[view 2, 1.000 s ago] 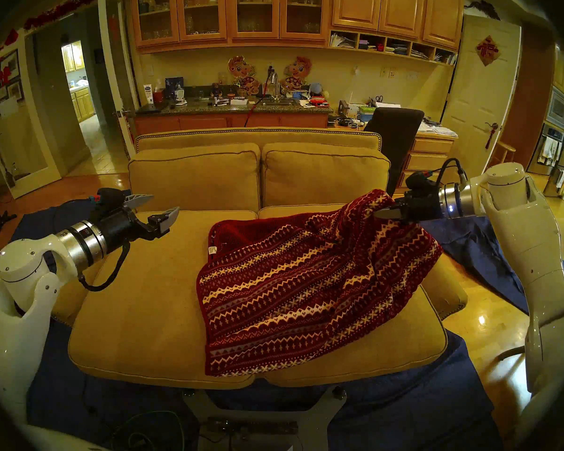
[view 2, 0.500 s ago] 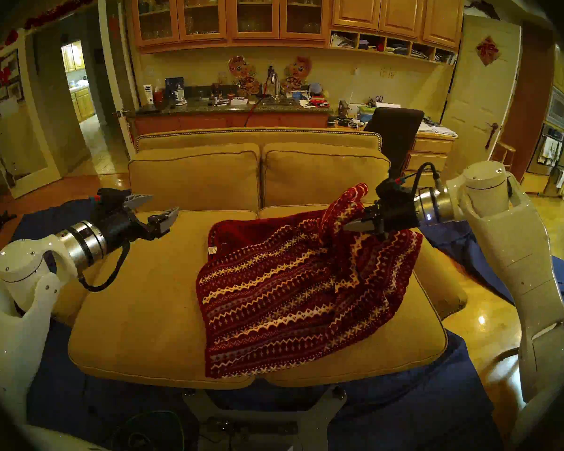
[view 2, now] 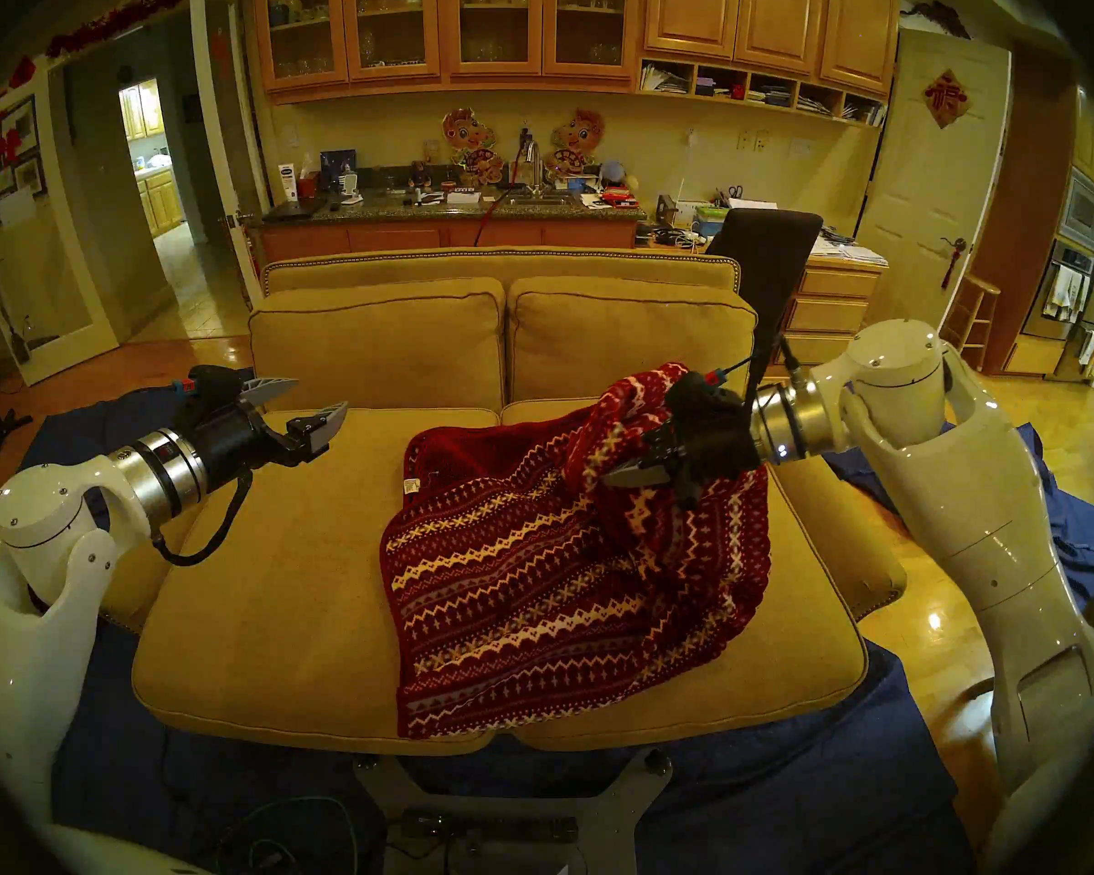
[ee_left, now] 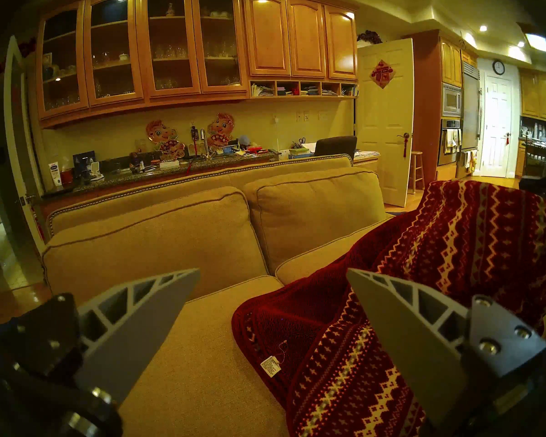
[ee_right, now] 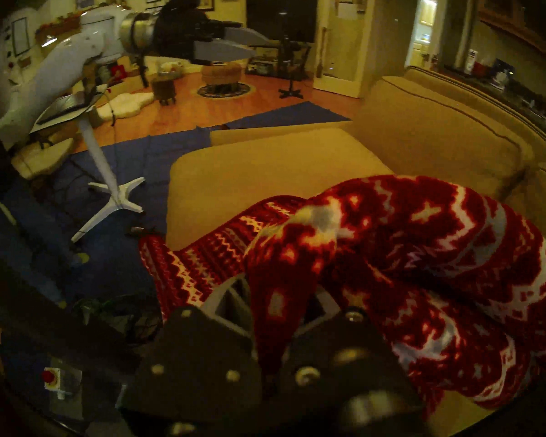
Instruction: Fold the blanket in half twice
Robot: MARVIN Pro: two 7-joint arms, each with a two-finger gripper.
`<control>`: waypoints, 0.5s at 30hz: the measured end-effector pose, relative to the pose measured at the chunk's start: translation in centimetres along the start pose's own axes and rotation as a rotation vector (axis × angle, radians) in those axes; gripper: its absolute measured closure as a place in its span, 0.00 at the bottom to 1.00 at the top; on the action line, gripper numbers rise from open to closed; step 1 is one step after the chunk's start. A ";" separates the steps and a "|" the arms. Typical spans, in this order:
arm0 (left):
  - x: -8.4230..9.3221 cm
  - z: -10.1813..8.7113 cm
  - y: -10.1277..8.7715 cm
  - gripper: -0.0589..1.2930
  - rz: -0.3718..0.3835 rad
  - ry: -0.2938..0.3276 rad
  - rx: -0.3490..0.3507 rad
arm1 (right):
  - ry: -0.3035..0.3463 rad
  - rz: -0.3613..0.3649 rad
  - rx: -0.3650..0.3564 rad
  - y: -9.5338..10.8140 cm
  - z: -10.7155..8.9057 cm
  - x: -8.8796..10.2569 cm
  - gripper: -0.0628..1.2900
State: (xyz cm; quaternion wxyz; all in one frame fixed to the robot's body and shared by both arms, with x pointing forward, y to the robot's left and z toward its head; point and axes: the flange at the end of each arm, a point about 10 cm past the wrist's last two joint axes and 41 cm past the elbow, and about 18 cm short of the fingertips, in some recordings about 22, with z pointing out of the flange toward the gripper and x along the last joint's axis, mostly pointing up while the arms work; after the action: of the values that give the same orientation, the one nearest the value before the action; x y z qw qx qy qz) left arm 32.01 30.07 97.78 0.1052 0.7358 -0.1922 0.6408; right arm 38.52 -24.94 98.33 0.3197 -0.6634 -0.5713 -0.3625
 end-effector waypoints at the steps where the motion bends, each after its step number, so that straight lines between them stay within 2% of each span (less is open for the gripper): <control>1: 0.0 0.0 0.0 0.02 0.000 0.000 0.000 | 0.001 -0.004 0.010 -0.3 0.4 0.1 0.94; 15: 0.0 0.0 0.0 0.02 -0.001 0.000 0.001 | 0.034 -0.056 0.212 -6.8 7.5 1.9 0.94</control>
State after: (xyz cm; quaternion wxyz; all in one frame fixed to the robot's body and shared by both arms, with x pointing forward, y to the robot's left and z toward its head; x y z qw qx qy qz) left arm 32.01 30.08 97.77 0.1050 0.7360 -0.1914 0.6408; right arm 32.78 -16.71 96.02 0.3874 -0.6032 -0.6194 -0.3200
